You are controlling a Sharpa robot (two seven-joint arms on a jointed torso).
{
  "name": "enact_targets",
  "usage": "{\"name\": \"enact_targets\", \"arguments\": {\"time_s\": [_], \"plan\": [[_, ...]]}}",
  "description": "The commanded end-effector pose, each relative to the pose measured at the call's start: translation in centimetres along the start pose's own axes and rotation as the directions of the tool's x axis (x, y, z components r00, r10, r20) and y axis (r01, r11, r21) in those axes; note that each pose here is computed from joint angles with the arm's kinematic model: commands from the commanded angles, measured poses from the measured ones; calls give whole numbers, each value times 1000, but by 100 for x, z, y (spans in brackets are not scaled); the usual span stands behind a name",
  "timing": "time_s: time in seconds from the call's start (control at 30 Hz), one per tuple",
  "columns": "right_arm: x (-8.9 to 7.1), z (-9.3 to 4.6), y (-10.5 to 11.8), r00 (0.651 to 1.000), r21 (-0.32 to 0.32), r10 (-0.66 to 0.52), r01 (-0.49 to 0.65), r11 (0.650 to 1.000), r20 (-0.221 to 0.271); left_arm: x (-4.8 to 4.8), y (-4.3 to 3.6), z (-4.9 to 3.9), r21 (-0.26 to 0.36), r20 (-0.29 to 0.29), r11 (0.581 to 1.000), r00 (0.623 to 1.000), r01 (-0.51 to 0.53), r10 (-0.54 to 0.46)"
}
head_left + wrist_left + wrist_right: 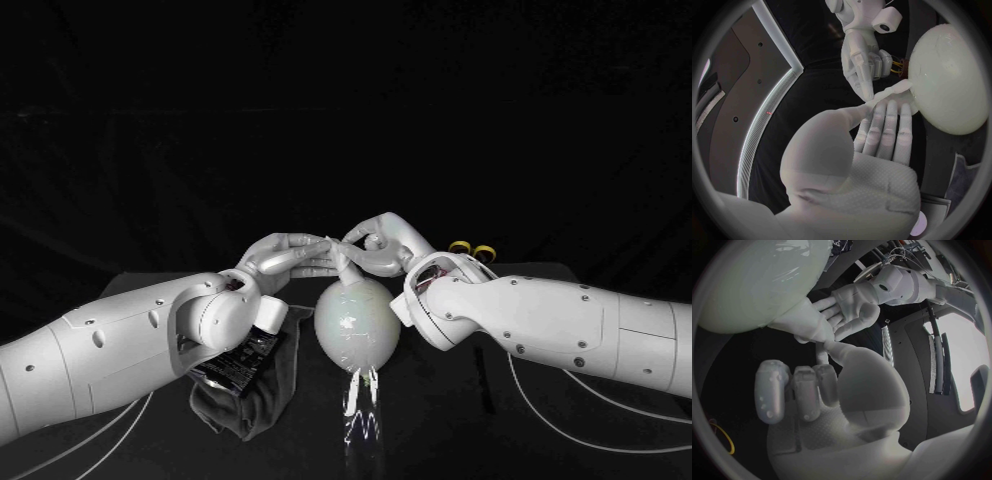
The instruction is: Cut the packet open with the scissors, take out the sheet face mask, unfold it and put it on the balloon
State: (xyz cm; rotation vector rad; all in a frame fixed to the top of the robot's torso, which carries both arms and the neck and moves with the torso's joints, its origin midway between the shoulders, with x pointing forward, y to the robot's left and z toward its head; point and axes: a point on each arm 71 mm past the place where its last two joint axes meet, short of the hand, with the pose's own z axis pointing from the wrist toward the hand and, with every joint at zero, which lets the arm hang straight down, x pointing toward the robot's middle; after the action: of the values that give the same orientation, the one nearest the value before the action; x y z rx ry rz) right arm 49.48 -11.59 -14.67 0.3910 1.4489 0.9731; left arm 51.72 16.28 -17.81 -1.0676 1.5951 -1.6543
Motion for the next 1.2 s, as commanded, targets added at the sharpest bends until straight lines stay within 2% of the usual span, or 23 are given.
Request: {"name": "enact_targets", "arguments": {"time_s": [0.03,0.4,0.93,1.2], "plan": [[-28,-8,15,999,-14,-17,18,1000,33,24,-18,5,14,-14,1000,1000,2,-1],[-130,-52,-59,997,11,-27,26,1000,69,-20,-22,-5,16,3,1000,1000,-1,1],[-275,-143,-154,995,28,-34,32,999,89,-83,-25,-15,19,32,1000,999,5,-5],[-384,-187,-207,990,31,-25,20,999,138,-118,-37,-25,32,48,999,999,19,-20]]}}
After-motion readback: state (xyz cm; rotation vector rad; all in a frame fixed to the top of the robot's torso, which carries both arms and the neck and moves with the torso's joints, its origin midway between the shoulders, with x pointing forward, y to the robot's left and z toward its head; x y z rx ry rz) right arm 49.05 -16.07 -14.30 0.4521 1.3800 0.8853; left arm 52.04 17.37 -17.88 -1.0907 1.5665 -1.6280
